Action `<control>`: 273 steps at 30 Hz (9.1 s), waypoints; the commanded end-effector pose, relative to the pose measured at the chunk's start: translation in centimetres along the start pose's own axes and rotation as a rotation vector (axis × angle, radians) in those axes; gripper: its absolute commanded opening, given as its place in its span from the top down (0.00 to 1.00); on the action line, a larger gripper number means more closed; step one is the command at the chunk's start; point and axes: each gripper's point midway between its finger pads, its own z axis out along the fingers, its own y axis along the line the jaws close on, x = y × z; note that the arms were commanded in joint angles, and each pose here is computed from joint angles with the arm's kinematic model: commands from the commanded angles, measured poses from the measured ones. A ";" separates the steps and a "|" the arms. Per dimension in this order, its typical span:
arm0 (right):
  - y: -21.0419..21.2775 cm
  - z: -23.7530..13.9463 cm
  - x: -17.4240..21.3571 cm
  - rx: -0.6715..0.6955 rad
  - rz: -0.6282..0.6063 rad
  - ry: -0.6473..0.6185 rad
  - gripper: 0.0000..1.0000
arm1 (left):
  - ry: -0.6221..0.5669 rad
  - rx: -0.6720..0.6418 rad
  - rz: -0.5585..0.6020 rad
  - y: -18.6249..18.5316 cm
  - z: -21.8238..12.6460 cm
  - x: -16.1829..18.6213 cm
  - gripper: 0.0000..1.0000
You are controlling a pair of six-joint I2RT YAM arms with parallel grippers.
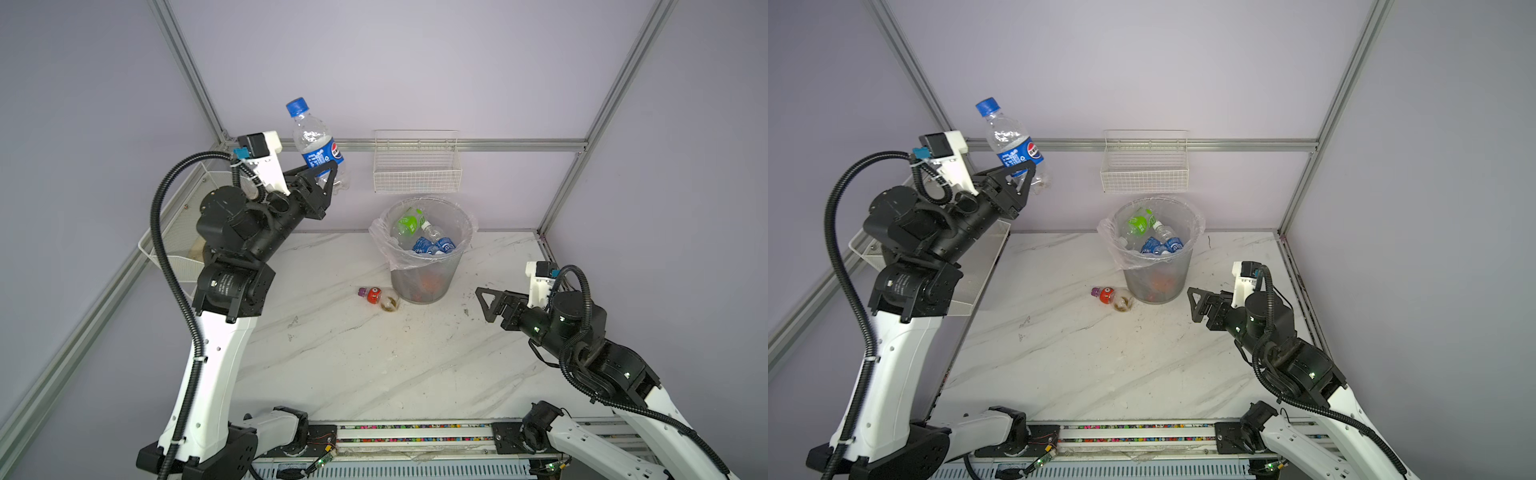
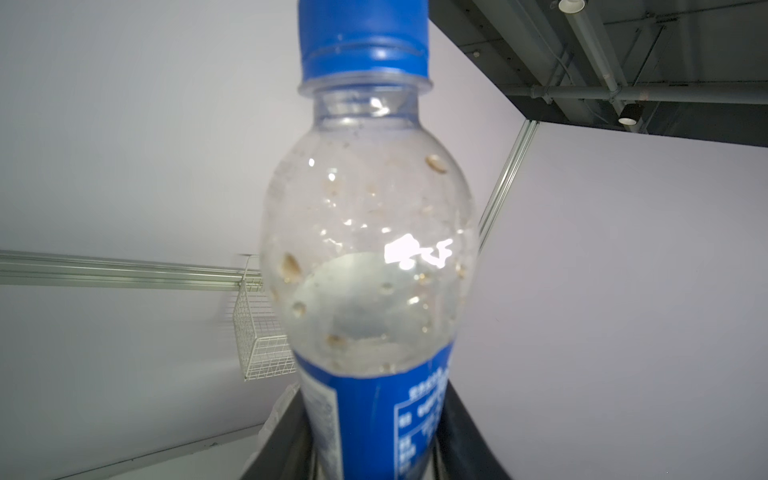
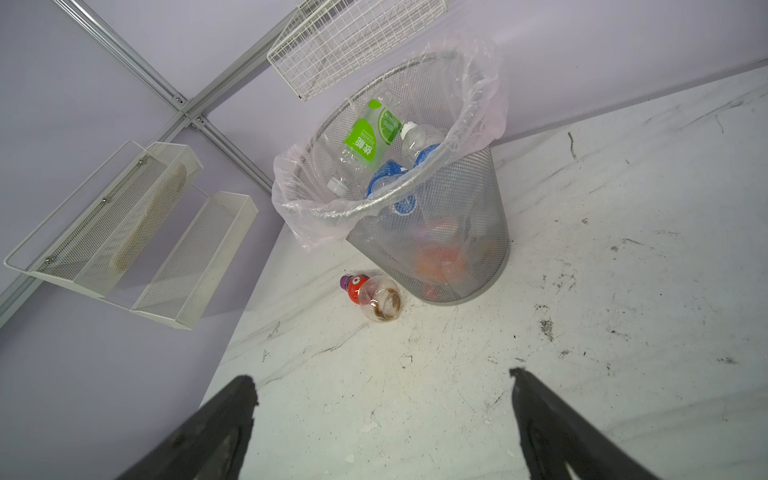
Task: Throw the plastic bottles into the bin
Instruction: 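Carry the bottle over the wastebasket and open the left gripper to drop it, then withdraw the left gripper while the right gripper reaches toward the red-labelled bottle, then lower the right gripper and close it on the red-labelled purple-capped bottle, then lift the red-labelled bottle high with the right gripper beside the wastebasket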
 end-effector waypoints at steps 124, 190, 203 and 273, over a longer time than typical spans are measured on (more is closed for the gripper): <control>3.0 34.8 22.5 0.272 -0.879 0.759 0.02 | 0.476 -0.444 -0.085 8.6 -24.5 25.8 0.00; 3.0 31.8 25.2 0.213 -0.835 0.816 0.51 | 0.452 -0.446 -0.072 8.3 -24.3 24.5 0.00; 11.7 28.0 20.1 0.119 -0.855 0.658 0.59 | 0.446 -0.441 -0.077 8.2 -24.3 24.2 0.00; 20.0 -4.0 -18.6 0.077 -0.397 -0.456 0.60 | 0.389 -0.013 -0.187 -0.2 -19.5 20.5 0.00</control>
